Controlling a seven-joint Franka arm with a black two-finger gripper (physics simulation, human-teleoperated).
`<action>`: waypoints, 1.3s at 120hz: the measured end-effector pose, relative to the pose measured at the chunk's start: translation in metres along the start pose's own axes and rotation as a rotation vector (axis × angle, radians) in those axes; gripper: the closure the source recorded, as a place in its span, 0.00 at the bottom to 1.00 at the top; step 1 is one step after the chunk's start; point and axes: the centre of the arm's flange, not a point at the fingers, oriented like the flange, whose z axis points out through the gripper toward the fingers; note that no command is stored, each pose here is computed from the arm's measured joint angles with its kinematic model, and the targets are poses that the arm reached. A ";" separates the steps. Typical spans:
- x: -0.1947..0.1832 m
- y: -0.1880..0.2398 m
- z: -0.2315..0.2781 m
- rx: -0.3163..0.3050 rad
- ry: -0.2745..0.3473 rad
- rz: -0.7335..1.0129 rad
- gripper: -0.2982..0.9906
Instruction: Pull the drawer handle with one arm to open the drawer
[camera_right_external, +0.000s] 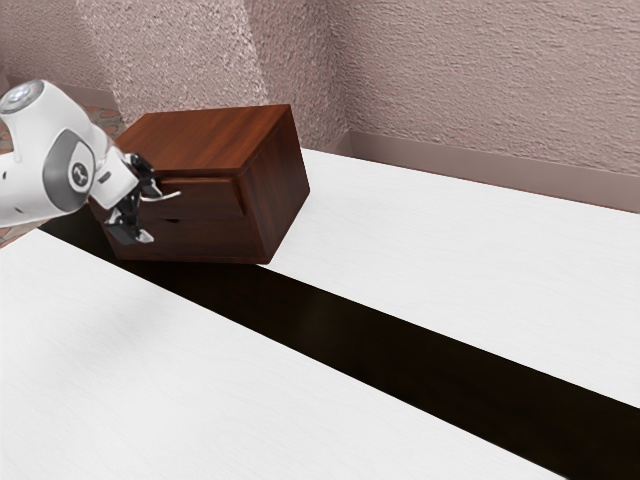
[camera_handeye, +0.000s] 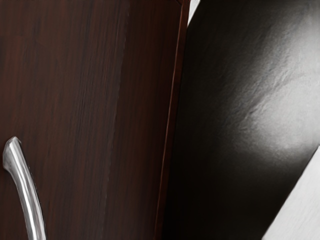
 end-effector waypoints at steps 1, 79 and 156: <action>0.000 0.000 0.000 0.000 0.000 0.000 0.24; 0.006 0.061 -0.041 -0.018 -0.006 -0.003 0.24; -0.019 0.053 -0.023 0.016 0.002 -0.079 0.22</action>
